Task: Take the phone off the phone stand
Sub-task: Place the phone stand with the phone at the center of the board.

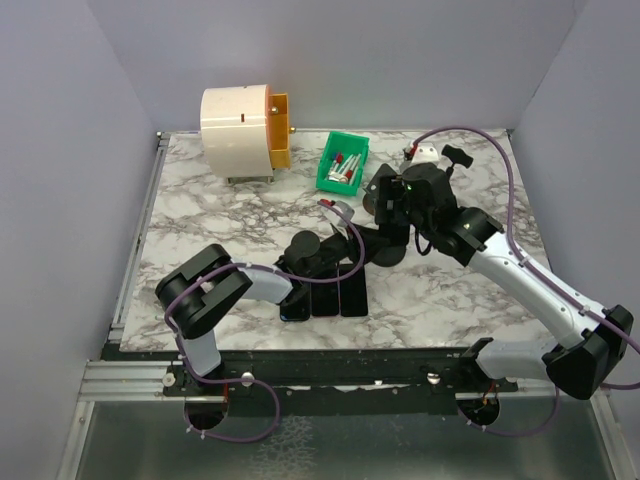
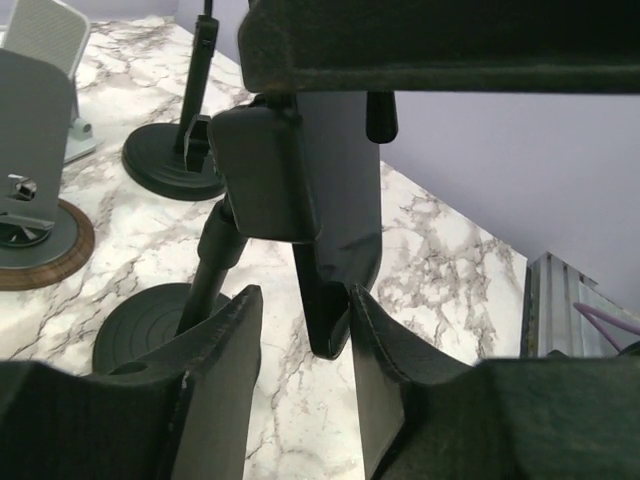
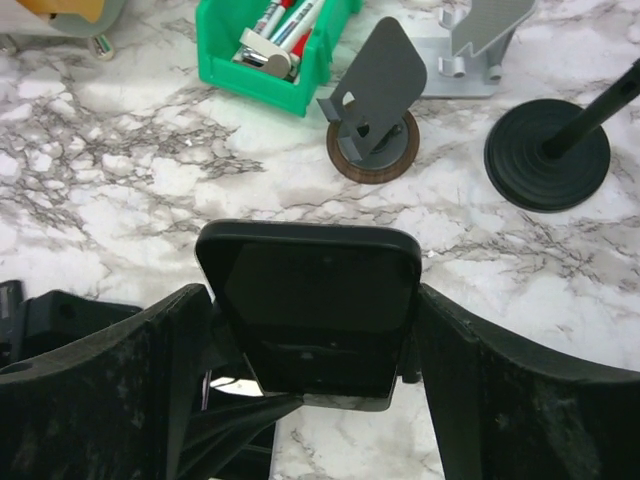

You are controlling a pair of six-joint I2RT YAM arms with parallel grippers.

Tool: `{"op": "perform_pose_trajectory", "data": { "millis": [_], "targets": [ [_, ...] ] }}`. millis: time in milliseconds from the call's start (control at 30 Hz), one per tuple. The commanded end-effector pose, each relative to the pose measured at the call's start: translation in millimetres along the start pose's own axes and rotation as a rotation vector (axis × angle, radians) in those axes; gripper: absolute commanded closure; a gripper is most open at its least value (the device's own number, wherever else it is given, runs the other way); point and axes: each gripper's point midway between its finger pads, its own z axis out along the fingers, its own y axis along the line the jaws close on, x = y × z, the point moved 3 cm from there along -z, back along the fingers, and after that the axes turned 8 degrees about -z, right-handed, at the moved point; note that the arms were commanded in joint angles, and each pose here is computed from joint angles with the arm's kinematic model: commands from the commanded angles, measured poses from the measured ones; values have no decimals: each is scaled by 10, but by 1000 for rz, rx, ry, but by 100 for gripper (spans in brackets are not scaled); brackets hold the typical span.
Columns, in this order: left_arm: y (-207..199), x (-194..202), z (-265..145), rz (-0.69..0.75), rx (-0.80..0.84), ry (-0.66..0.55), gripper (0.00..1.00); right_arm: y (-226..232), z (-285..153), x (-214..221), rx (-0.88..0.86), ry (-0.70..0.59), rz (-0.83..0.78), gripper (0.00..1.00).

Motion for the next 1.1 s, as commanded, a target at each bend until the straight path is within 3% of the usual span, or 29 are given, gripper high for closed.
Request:
{"op": "perform_pose_trajectory", "data": {
  "millis": [0, 167, 367, 467, 500, 533, 567, 800, 1067],
  "targets": [
    [126, -50, -58, 8, -69, -19, 56, 126, -136, -61, -82, 8, 48, 12],
    [114, -70, -102, 9, -72, -23, 51, 117, -169, -122, -78, 6, 56, 1],
    [89, -108, -176, 7, -80, -32, 43, 54, -300, -212, -69, -5, 57, 0],
    [83, -178, -252, 15, -105, -46, 32, -11, -361, -259, -42, -3, 43, 0],
    [84, -212, -287, 23, -120, -51, 25, -45, -376, -274, -23, -2, 39, 0],
    [49, -297, -328, 41, -124, -65, 5, -84, -387, -283, -1, -2, 32, 0],
    [31, -364, -369, 63, -138, -69, 1, -121, -398, -295, 19, -4, 21, 0],
    [175, -944, -690, 158, -466, -101, 1, -467, -479, -379, 219, -53, -29, 0],
    [293, -1464, -973, 200, -805, -105, 1, -227, -670, -546, 0, -88, -13, 0]
  ]
}}
